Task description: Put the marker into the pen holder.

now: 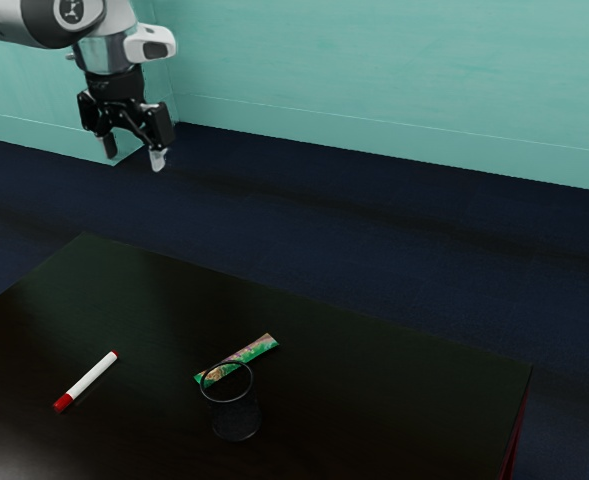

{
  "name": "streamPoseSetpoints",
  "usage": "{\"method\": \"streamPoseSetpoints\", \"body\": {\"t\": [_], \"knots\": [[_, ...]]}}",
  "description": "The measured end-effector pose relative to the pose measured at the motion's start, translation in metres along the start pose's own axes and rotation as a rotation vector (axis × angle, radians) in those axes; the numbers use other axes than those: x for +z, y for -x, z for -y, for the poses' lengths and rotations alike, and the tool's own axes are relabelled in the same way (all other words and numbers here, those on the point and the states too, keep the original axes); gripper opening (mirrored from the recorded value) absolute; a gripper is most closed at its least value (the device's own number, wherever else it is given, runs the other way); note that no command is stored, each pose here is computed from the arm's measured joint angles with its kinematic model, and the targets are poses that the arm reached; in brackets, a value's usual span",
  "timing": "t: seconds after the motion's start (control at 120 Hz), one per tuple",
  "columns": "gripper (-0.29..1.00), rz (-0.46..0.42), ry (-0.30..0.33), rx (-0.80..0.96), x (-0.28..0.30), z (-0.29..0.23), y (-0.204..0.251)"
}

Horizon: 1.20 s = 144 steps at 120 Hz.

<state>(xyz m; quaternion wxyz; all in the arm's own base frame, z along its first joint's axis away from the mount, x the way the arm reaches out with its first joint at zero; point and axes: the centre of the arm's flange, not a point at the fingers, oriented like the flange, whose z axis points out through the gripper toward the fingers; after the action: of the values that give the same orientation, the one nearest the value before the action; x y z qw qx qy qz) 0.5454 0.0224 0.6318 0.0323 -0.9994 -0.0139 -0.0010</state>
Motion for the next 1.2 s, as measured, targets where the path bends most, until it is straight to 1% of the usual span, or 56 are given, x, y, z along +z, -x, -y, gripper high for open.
{"method": "streamPoseSetpoints", "body": {"t": [0.133, 0.183, 0.292, 0.425, 0.542, 0.65, 0.775, 1.0, 1.117, 1.2], "knots": [[0.70, 0.006, -0.007, -0.044, 0.003, 0.025, 0.001], [0.70, 0.033, -0.008, -0.060, 0.015, 0.033, 0.003], [0.70, 0.174, -0.008, -0.082, 0.083, 0.047, 0.013], [0.70, 0.304, 0.000, -0.097, 0.164, 0.055, 0.035], [0.70, 0.382, 0.009, -0.101, 0.238, 0.054, 0.062], [0.70, 0.388, 0.016, -0.114, 0.277, 0.056, 0.077], [0.70, 0.367, 0.024, -0.144, 0.307, 0.062, 0.090], [0.70, 0.337, 0.028, -0.216, 0.344, 0.090, 0.090], [0.70, 0.350, 0.038, -0.280, 0.365, 0.116, 0.095], [0.70, 0.357, 0.045, -0.301, 0.375, 0.123, 0.095]]}}
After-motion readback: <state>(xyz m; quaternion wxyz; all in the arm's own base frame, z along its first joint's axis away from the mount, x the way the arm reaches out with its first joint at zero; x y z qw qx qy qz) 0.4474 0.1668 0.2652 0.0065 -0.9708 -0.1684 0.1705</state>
